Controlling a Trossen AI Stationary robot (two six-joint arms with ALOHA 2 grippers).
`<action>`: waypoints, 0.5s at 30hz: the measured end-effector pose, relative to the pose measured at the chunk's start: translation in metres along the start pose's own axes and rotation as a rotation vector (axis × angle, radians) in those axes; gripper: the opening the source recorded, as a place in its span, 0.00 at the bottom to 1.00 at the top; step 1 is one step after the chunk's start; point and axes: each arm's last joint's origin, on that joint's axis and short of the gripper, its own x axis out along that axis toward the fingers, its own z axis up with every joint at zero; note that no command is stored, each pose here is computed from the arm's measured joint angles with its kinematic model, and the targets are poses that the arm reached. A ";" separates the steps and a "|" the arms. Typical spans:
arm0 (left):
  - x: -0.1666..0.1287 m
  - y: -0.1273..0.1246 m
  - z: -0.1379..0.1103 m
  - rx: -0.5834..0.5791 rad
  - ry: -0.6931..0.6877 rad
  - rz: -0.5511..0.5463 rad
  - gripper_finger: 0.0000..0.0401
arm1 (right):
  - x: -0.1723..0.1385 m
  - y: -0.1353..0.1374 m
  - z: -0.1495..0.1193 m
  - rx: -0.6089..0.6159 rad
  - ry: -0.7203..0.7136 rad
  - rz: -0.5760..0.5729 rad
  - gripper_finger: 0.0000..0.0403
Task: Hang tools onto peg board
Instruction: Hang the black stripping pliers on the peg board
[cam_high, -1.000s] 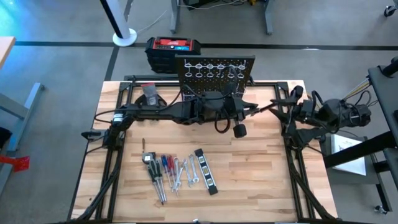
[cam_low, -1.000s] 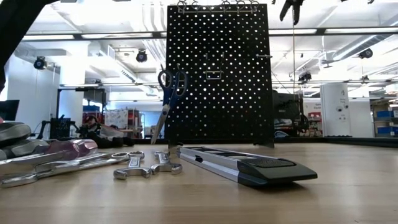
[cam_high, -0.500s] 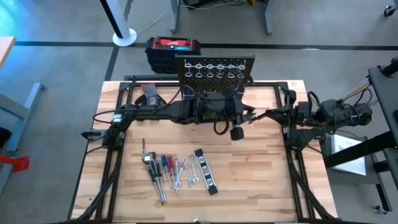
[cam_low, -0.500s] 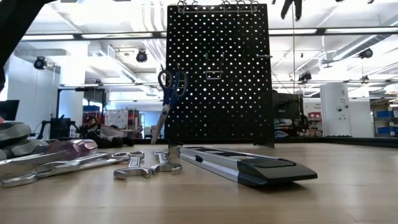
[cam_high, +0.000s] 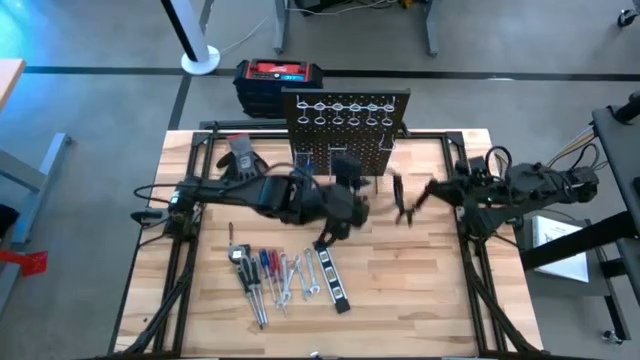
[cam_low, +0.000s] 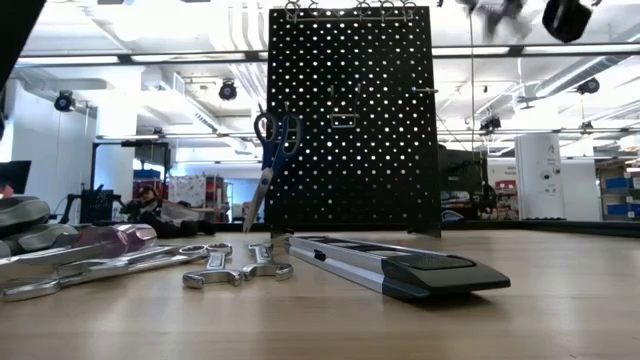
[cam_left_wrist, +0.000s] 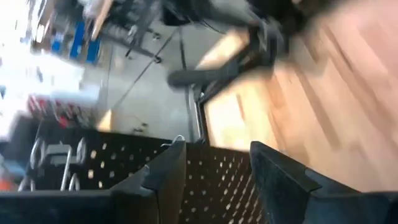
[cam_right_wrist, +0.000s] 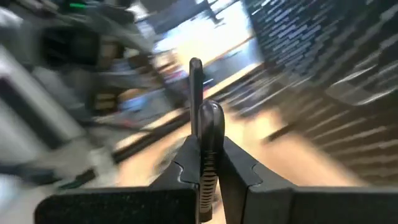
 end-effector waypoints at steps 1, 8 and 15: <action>0.003 -0.007 0.000 0.065 0.016 -0.004 0.41 | 0.000 0.001 -0.001 0.043 0.024 0.028 0.03; 0.012 -0.046 0.020 0.328 0.002 0.100 0.38 | 0.003 0.001 -0.006 0.226 0.105 0.049 0.03; 0.023 -0.068 0.036 0.556 -0.100 0.276 0.36 | 0.015 0.007 -0.008 0.279 0.135 0.065 0.03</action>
